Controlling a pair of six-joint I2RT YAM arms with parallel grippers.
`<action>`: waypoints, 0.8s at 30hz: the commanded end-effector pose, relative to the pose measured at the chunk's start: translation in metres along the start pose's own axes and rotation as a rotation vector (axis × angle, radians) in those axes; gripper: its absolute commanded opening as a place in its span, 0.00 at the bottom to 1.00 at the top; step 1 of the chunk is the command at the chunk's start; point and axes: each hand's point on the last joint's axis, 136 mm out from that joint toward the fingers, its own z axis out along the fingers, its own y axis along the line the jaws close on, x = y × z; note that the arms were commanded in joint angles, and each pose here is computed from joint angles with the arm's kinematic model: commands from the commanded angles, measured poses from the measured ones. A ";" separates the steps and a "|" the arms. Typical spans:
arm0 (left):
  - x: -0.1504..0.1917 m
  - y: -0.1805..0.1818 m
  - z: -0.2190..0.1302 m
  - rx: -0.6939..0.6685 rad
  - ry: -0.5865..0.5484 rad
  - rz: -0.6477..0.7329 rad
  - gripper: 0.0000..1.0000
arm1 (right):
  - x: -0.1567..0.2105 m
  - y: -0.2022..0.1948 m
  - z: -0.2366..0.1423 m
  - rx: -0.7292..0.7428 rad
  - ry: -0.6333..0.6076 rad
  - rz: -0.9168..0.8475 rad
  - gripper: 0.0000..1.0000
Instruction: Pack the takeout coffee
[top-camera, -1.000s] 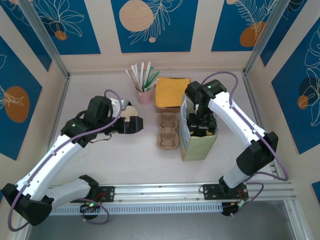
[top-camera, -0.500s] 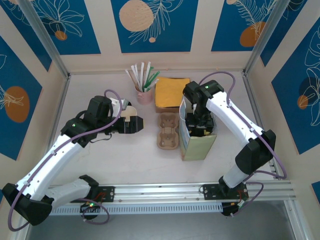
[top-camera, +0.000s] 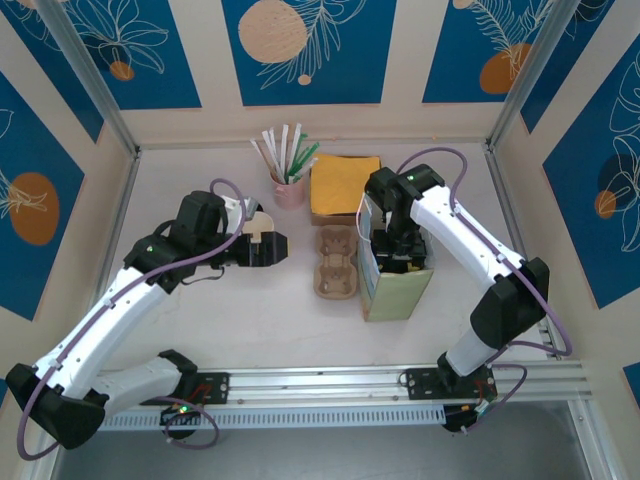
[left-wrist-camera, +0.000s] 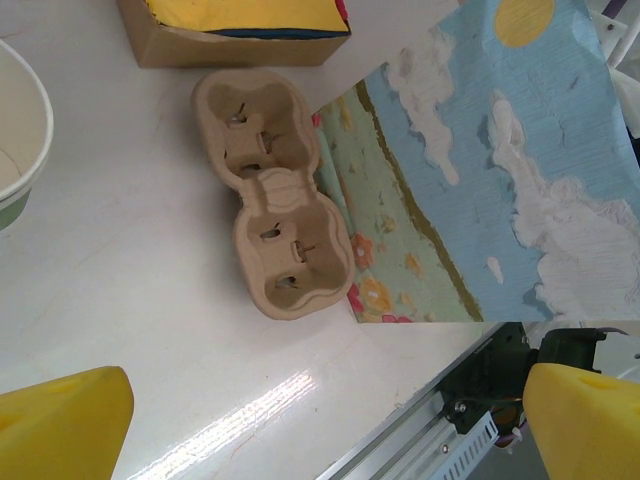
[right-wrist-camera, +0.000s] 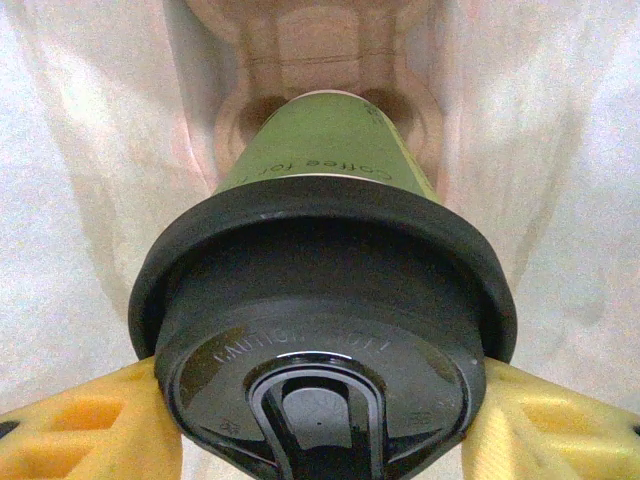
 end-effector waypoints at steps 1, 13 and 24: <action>-0.003 -0.007 0.000 0.025 -0.008 0.001 1.00 | 0.005 -0.002 -0.004 -0.017 -0.004 0.009 0.57; -0.003 -0.008 0.002 0.036 -0.006 -0.014 1.00 | 0.007 -0.004 -0.005 -0.020 -0.012 0.015 0.57; -0.008 -0.007 0.000 0.024 -0.039 -0.024 1.00 | 0.007 -0.003 -0.005 -0.026 -0.016 0.015 0.57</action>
